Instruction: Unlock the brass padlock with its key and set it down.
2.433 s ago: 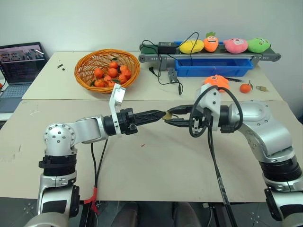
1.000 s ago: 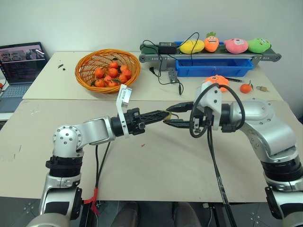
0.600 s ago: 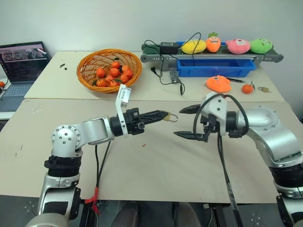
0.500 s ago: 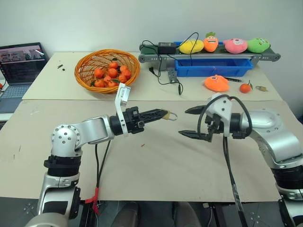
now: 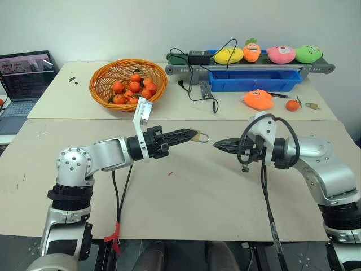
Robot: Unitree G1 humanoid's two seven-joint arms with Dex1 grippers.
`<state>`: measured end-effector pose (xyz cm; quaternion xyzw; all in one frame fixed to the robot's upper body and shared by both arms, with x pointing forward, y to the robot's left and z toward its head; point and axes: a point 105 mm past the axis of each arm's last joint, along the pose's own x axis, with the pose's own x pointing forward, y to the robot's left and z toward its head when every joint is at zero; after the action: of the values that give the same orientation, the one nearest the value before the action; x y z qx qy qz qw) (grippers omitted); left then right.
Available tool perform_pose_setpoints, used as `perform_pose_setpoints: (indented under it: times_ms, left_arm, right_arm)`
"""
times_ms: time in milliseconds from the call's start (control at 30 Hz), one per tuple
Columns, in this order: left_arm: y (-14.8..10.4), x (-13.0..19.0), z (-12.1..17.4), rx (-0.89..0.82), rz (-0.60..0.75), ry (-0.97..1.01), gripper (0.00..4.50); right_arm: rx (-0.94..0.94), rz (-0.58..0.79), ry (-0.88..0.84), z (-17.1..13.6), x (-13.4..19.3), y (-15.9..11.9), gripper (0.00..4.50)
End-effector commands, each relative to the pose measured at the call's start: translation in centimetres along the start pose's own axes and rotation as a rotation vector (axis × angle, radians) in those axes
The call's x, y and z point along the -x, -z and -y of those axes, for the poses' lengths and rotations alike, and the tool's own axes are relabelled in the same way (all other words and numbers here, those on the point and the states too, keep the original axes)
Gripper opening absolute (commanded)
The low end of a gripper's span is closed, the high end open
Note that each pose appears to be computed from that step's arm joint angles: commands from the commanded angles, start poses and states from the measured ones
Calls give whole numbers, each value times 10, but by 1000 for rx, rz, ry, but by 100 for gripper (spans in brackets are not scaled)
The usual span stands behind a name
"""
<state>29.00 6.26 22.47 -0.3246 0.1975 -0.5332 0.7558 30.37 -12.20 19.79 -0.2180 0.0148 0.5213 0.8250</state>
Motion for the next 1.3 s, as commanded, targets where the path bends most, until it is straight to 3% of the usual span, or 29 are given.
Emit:
perform_pose_setpoints:
  times_ms: [33,767,1300]
  left_arm:
    - [-8,1,10,-26,32,32,1]
    - [-7,-9,12,-34,36,36,1]
    - [-5,-6,11,-29,44,37,1]
  right_arm:
    - [38,68,15,1,5,-24,2]
    - [-44,144,-72,-16,5,-58,2]
    - [-47,147,-67,-13,6,-61,2]
